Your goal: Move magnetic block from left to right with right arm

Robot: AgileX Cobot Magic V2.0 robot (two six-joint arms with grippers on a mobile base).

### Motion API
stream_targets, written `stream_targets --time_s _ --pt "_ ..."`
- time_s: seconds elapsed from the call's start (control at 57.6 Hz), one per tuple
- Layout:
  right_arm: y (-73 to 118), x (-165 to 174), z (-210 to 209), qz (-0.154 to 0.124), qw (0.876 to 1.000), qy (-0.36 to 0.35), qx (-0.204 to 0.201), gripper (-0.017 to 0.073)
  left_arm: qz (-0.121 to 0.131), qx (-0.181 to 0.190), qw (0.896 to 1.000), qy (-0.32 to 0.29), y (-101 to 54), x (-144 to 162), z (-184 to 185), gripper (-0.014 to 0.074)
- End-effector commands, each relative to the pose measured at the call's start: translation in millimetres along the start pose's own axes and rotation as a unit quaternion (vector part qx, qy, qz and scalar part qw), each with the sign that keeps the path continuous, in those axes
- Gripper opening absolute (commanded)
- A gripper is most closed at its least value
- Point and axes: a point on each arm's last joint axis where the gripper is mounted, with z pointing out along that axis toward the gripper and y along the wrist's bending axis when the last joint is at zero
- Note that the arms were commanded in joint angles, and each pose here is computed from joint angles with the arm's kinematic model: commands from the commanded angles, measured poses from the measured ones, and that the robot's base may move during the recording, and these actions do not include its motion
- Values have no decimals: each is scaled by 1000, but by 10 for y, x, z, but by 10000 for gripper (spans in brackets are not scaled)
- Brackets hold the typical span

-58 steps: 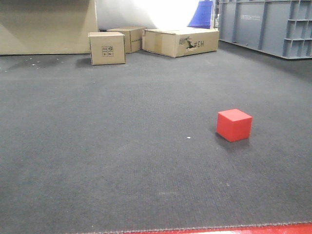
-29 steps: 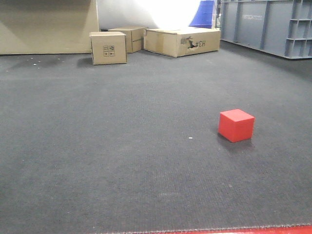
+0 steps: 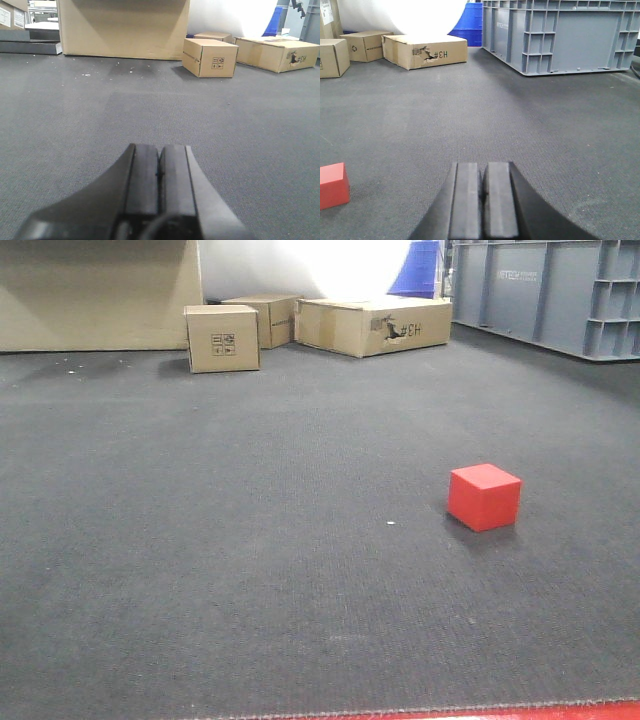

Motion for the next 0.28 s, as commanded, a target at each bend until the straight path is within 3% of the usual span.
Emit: stream_targets --time_s 0.0,0.26 --pt "5 -94 -19 -9 998 -57 -1 69 -5 -2 999 -43 5 -54 -8 -126" --pt "5 -94 -19 -9 998 -57 -1 69 -5 -2 999 -43 5 -54 -8 -126"
